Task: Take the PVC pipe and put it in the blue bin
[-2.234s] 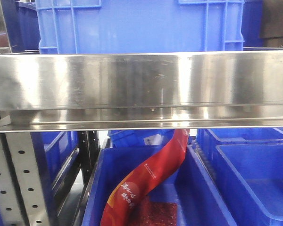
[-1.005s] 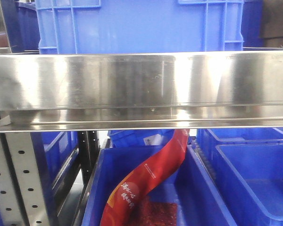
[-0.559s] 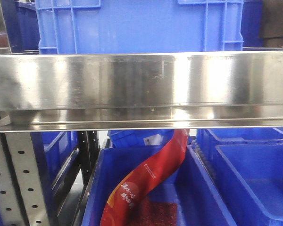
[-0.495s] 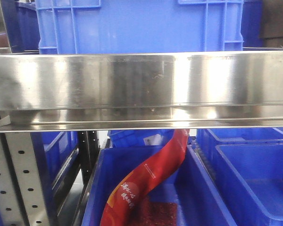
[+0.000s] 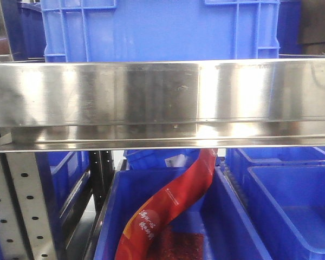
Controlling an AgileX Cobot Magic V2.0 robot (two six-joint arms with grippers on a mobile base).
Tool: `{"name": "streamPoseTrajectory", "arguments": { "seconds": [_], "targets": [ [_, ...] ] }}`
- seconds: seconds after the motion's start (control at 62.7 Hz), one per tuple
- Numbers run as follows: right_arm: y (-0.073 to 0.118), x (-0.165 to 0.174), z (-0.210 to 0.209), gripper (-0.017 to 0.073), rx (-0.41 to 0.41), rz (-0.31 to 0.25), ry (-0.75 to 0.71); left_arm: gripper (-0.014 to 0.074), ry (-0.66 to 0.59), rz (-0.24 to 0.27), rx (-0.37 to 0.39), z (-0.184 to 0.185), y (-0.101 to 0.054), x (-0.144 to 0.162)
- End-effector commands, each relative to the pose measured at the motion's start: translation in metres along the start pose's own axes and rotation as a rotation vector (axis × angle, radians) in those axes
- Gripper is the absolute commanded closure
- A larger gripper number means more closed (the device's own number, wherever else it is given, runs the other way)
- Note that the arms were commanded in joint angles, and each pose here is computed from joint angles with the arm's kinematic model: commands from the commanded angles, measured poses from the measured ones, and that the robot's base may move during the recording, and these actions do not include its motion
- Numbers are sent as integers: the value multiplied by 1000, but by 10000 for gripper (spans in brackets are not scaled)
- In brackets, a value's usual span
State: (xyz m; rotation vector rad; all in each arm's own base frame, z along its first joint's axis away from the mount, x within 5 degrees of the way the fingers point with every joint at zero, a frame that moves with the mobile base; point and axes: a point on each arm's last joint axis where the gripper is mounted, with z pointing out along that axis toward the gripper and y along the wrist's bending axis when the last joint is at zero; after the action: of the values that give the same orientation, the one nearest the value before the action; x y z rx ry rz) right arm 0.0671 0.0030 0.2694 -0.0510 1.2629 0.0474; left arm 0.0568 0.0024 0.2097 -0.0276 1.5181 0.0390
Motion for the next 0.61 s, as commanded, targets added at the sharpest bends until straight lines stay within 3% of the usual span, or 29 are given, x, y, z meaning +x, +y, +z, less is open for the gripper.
{"name": "streamPoseTrajectory", "arguments": {
  "seconds": [0.0, 0.239, 0.59],
  "targets": [
    [-1, 9, -3, 714, 18, 4, -11, 704, -15, -9, -3, 0, 0, -2],
    [0, 20, -5, 714, 6, -34, 16, 704, -15, -9, -3, 0, 0, -2],
    [2, 30, -6, 714, -25, -34, 121, 704, -15, -9, -3, 0, 0, -2]
  ]
}}
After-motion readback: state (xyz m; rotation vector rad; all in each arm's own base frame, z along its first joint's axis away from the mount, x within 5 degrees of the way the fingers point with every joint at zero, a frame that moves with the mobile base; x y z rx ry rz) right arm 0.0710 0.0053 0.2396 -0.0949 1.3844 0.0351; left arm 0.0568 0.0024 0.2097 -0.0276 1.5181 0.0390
